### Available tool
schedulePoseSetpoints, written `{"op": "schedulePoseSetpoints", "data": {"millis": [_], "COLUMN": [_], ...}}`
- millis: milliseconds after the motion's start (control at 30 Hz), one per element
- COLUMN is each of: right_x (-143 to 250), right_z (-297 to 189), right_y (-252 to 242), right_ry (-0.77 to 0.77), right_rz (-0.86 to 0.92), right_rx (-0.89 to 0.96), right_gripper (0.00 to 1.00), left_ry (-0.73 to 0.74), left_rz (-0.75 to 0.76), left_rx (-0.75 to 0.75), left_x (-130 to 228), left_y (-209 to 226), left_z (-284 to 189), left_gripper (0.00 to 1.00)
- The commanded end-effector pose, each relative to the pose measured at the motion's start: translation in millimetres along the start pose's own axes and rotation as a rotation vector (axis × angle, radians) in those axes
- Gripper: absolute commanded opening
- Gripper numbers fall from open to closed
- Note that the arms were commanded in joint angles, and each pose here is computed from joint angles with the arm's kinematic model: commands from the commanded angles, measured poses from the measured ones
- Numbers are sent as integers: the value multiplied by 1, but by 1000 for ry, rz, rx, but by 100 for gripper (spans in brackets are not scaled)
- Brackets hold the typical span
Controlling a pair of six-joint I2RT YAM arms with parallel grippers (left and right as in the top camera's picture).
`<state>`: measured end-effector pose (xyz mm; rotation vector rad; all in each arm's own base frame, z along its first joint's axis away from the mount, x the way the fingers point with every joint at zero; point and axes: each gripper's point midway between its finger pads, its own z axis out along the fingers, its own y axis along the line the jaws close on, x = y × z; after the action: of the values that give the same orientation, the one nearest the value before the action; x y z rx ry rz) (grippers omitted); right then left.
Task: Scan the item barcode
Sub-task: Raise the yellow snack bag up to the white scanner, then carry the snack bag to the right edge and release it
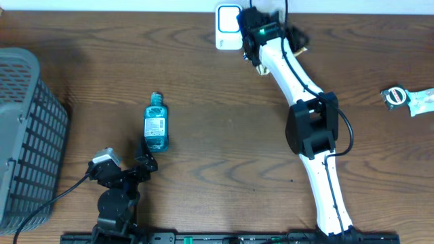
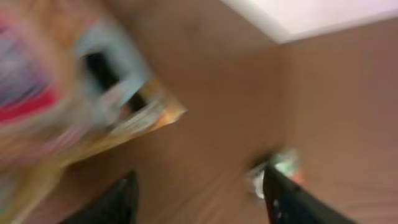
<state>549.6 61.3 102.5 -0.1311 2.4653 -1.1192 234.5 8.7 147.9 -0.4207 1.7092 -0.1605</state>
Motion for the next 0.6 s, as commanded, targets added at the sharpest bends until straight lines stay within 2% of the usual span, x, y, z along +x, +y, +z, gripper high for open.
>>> {"op": "schedulePoseSetpoints", "data": {"millis": [0, 100, 200, 433, 567], "right_x": [-6, -4, -10, -4, 0], "right_z": [-35, -25, -12, 3, -2], "right_y": [-1, 6, 16, 55, 68], "right_ry": [88, 197, 249, 415, 480], "right_rz": [464, 712, 851, 1052, 1147], "right_rx": [-376, -472, -561, -640, -634], "right_gripper": [66, 68, 68, 70, 75], "left_ry": [31, 31, 31, 31, 31], "left_rz": [6, 6, 6, 6, 6], "left_rx": [-21, -21, -21, -21, -21], "left_x": [12, 12, 12, 12, 12], "left_y": [6, 6, 6, 6, 6], "left_z": [2, 2, 2, 2, 2], "left_gripper": [98, 98, 98, 98, 98]}}
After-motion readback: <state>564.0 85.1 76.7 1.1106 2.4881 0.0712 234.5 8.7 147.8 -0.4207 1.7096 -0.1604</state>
